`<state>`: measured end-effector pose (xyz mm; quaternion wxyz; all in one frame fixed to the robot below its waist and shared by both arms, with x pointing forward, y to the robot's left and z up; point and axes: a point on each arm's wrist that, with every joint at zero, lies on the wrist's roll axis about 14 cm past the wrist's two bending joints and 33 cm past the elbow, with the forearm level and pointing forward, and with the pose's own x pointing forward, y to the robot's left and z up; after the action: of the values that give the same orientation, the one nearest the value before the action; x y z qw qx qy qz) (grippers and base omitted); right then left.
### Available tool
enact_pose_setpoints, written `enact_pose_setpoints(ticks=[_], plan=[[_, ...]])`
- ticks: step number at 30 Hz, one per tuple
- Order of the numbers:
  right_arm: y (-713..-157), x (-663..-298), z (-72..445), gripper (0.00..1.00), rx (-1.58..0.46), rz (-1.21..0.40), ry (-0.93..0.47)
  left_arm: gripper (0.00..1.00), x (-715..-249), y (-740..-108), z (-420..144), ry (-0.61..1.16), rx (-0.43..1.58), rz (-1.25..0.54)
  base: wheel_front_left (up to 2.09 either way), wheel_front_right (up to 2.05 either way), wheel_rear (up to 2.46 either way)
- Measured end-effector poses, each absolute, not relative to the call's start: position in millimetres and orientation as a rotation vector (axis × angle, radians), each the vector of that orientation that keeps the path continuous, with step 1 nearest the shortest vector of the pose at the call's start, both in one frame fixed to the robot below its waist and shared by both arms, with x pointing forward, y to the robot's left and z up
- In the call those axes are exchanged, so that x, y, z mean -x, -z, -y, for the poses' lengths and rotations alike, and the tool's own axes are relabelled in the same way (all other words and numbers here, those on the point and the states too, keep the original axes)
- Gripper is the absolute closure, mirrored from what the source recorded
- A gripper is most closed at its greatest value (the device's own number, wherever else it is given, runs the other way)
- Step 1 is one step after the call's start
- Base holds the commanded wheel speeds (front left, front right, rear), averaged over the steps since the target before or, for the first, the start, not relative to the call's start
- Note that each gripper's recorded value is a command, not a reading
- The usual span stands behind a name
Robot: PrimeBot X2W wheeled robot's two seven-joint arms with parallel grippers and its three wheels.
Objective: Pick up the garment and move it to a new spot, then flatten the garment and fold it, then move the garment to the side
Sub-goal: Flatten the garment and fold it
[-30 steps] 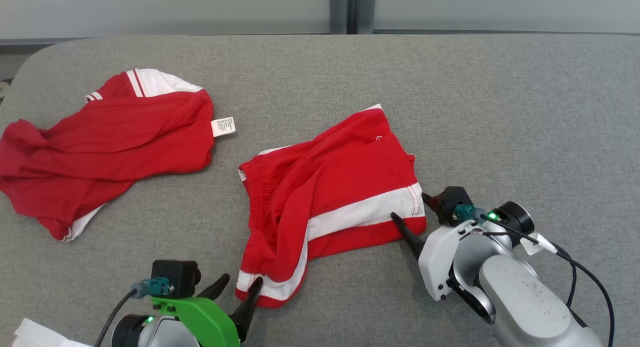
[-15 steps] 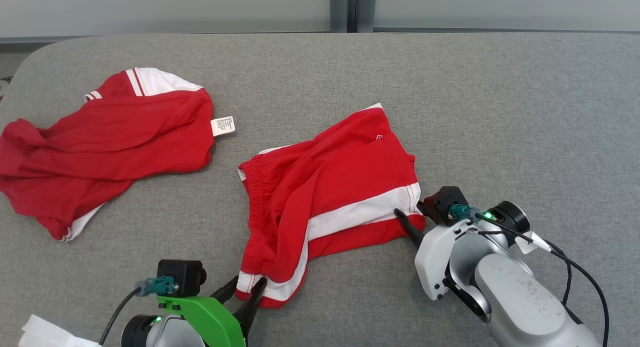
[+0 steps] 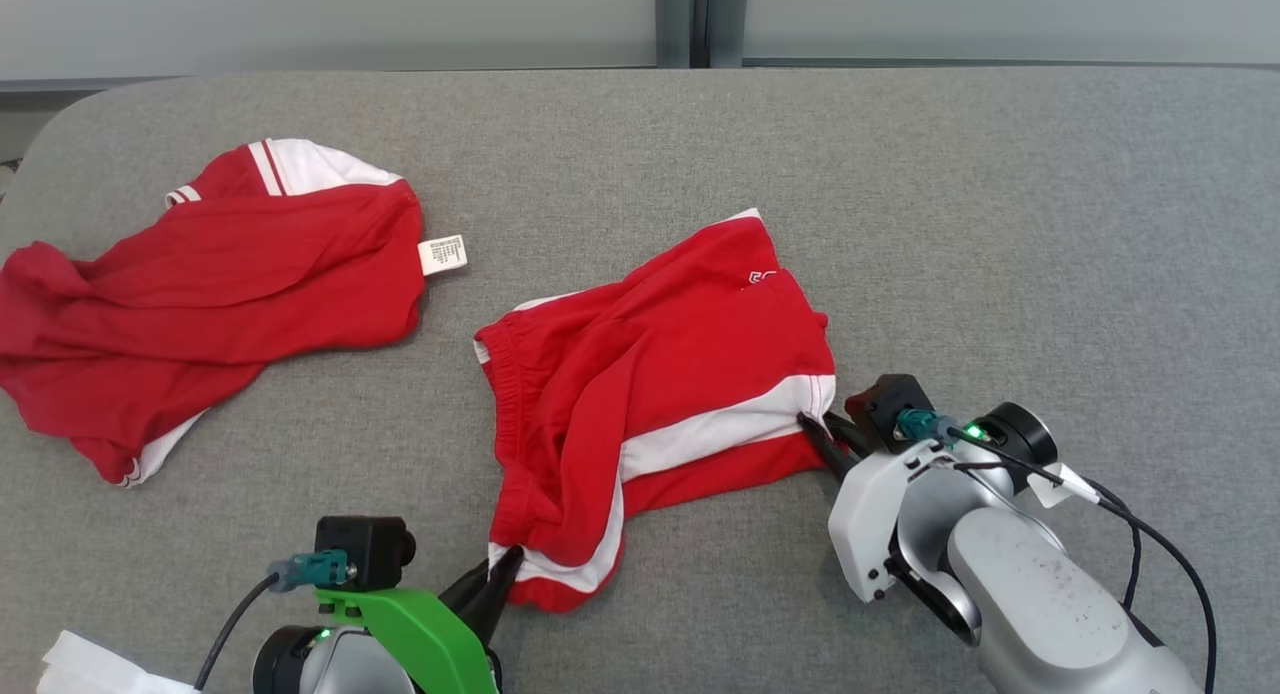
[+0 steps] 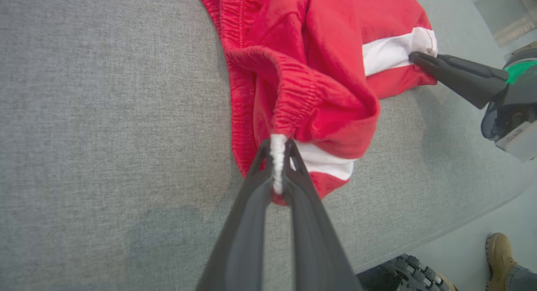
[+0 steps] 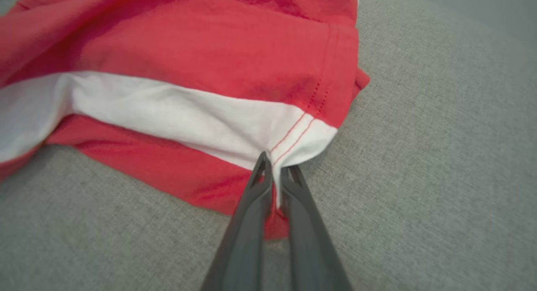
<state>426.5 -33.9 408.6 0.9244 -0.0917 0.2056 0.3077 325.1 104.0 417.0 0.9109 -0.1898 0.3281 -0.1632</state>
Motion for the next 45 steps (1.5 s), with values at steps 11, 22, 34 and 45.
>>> enact_pose_setpoints(ticks=[11,22,34,45], plan=[[-416,-428,37,0.72,0.19,-0.397,-0.622,1.0,-330,-423,-106,0.328,0.394,-0.646,0.0,0.0,0.0],[-424,-431,42,0.69,0.188,-0.376,-0.606,1.0,-332,-425,-105,0.33,0.395,-0.635,0.0,0.0,0.0],[-432,-435,48,1.0,0.18,-0.354,-0.585,1.0,-335,-435,-104,0.332,0.411,-0.596,0.0,0.0,0.0],[-507,-455,81,1.0,0.03,-0.165,-0.48,1.0,-353,-509,-101,0.404,0.468,-0.376,0.0,0.0,0.0]])
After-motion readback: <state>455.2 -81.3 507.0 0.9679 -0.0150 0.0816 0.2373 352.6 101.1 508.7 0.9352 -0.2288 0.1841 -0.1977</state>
